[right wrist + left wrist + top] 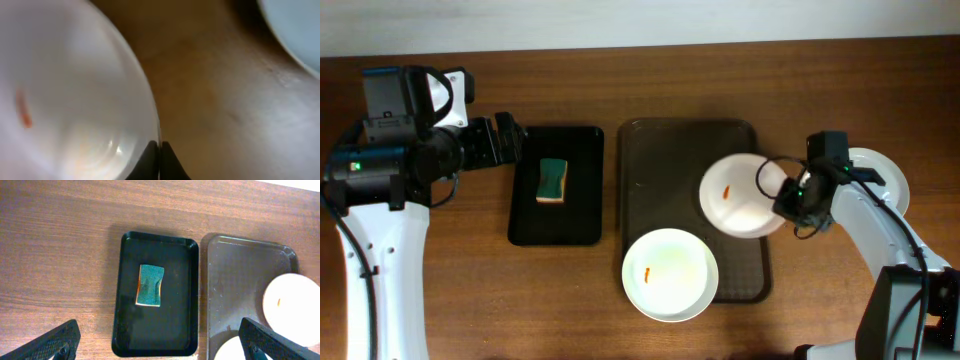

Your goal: Clean dirty plates on tray and stack at the side

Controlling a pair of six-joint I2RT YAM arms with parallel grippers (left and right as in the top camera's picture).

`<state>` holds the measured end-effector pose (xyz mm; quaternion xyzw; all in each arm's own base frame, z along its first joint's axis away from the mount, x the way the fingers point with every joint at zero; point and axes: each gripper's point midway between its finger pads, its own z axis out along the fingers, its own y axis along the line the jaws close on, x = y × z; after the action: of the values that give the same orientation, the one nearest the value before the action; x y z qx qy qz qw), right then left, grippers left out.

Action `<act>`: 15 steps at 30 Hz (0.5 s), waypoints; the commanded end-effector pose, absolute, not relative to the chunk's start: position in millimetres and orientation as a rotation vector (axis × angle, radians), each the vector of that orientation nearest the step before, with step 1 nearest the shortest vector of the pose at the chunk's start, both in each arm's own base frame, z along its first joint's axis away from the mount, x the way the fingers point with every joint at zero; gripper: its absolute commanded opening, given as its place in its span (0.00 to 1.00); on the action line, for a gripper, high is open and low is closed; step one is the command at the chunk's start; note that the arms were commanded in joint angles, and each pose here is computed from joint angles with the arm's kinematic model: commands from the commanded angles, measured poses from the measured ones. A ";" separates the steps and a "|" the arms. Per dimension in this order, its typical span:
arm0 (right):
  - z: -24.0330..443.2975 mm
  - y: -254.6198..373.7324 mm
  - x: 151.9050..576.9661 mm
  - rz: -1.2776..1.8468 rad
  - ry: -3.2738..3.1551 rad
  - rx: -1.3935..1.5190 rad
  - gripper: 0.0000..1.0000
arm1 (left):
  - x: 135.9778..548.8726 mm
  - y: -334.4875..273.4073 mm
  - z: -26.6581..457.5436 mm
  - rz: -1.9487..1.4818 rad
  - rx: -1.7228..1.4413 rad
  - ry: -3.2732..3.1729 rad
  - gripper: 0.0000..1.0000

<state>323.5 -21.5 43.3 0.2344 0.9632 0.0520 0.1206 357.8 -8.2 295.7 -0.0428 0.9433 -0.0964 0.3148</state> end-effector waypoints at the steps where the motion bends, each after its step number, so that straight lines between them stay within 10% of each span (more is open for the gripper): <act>1: 68.6 20.2 363.6 0.437 2.699 0.388 0.04 | 359.4 -11.3 295.7 -0.268 -0.089 2.484 1.00; 10: 44.4 79.2 402.7 0.308 2.622 0.220 0.04 | 370.5 -22.9 271.2 -0.288 -0.060 2.559 1.00; 12: 46.0 79.1 406.7 0.319 2.605 0.258 0.26 | 374.3 -24.1 261.6 -0.292 -0.059 2.586 1.00; 15: 76.9 89.7 409.3 0.341 2.575 0.013 0.32 | 378.2 -24.3 249.9 -0.295 -0.064 2.620 1.00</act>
<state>398.7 81.9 42.0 0.0664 0.9621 0.1200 0.2357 375.3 -20.0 257.4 -0.0330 0.9595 -0.1036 0.2600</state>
